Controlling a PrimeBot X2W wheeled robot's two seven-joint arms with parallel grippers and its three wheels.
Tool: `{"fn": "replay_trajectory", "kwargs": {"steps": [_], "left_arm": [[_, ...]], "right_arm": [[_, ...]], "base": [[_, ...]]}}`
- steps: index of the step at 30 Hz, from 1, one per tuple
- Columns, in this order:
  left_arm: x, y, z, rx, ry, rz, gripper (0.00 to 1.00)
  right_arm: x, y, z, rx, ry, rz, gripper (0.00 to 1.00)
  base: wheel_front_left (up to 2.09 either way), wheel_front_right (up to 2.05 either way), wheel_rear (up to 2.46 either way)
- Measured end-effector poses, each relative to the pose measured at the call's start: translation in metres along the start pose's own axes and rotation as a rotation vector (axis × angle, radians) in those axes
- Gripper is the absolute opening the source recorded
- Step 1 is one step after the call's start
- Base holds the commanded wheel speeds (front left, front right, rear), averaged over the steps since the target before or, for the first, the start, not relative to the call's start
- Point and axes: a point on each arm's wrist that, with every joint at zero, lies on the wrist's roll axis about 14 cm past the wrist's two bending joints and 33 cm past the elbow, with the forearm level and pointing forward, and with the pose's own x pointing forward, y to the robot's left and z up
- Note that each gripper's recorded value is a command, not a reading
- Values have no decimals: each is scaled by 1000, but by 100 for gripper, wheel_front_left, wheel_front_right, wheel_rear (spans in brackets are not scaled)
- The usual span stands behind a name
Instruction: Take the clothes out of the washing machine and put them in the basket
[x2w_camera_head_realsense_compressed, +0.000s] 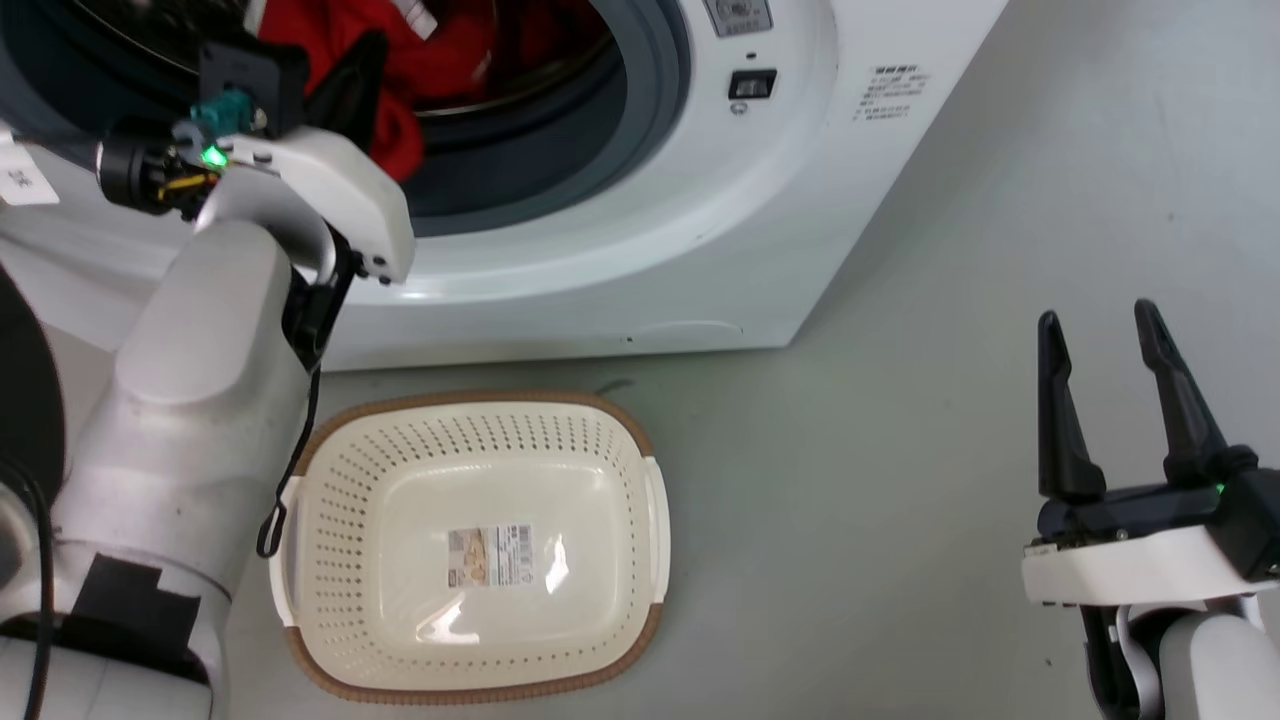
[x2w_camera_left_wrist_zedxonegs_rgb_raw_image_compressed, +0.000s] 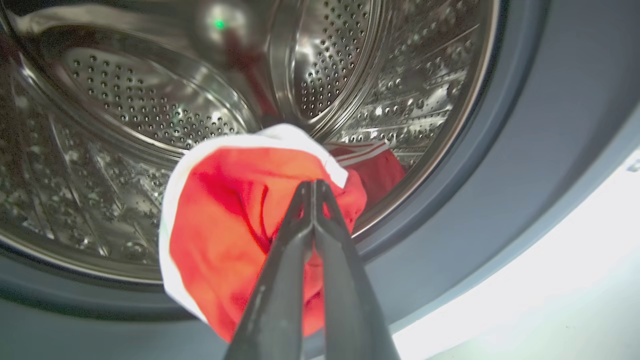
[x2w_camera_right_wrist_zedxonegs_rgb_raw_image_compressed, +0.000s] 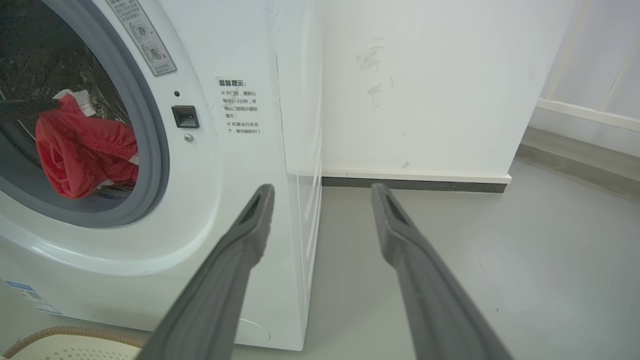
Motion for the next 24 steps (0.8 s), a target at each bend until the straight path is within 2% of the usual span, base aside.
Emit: {"fn": "replay_trajectory", "kwargs": {"steps": [16, 24], "left_arm": [[-83, -12, 84, 75, -241, -14, 0], [-133, -27, 139, 151, -368, -15, 0]], "right_arm": [[-33, 21, 33, 5, -64, 55, 100], [-46, 30, 42, 8, -83, 80, 100]], "base": [[0, 0, 0], [0, 0, 0]]}}
